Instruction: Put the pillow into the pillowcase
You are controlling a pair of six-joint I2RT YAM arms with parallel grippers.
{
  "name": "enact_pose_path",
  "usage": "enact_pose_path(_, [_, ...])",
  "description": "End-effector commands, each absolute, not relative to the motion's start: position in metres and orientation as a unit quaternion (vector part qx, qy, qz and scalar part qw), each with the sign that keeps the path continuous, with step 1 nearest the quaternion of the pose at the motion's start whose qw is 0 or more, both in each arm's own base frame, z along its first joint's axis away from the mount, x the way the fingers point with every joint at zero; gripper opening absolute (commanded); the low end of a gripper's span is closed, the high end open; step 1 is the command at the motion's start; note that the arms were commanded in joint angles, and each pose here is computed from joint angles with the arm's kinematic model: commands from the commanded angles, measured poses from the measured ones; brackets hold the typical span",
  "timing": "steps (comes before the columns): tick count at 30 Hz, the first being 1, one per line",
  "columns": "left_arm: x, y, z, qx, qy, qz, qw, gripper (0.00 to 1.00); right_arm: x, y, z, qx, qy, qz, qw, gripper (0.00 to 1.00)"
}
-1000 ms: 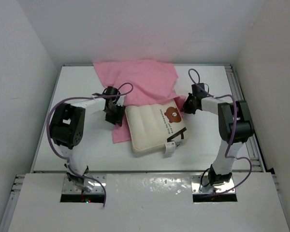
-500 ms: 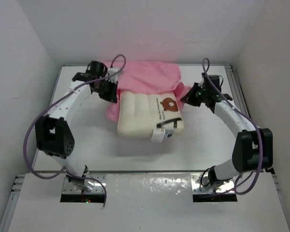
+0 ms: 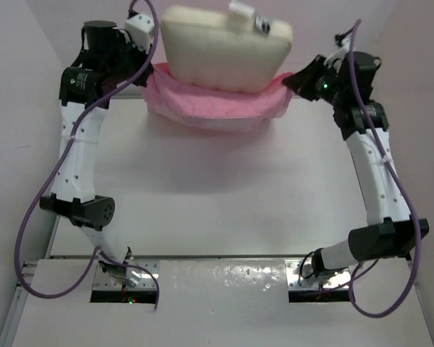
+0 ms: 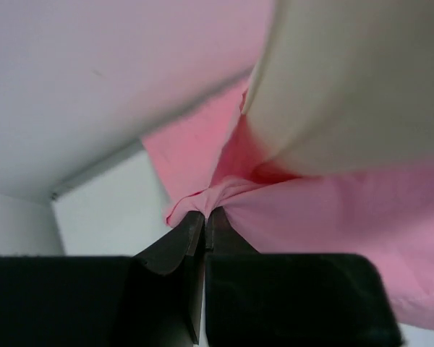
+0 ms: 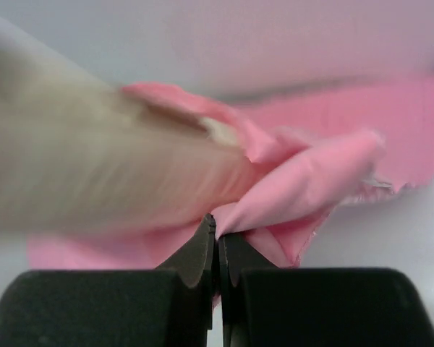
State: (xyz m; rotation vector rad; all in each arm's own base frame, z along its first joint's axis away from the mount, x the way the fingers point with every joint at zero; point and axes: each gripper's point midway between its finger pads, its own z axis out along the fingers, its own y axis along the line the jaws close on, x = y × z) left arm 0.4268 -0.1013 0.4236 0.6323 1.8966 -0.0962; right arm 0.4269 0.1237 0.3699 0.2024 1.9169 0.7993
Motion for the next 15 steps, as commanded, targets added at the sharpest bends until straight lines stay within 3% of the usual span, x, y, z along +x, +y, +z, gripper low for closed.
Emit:
enact_pose_path(1, [0.406, -0.073, 0.543, 0.195, 0.702, 0.019, 0.685, 0.0, 0.407, 0.105, 0.492, 0.047, 0.691, 0.312, 0.65, 0.0])
enact_pose_path(8, [0.382, -0.066, 0.626, 0.147, 0.611, 0.025, 0.777, 0.0, 0.383, 0.093, 0.559, 0.039, 0.631, 0.286, 0.72, 0.0])
enact_pose_path(15, [0.382, -0.073, 0.63, 0.146, 0.602, 0.012, 0.785, 0.0, 0.378, 0.098, 0.567, 0.029, 0.626, 0.278, 0.728, 0.0])
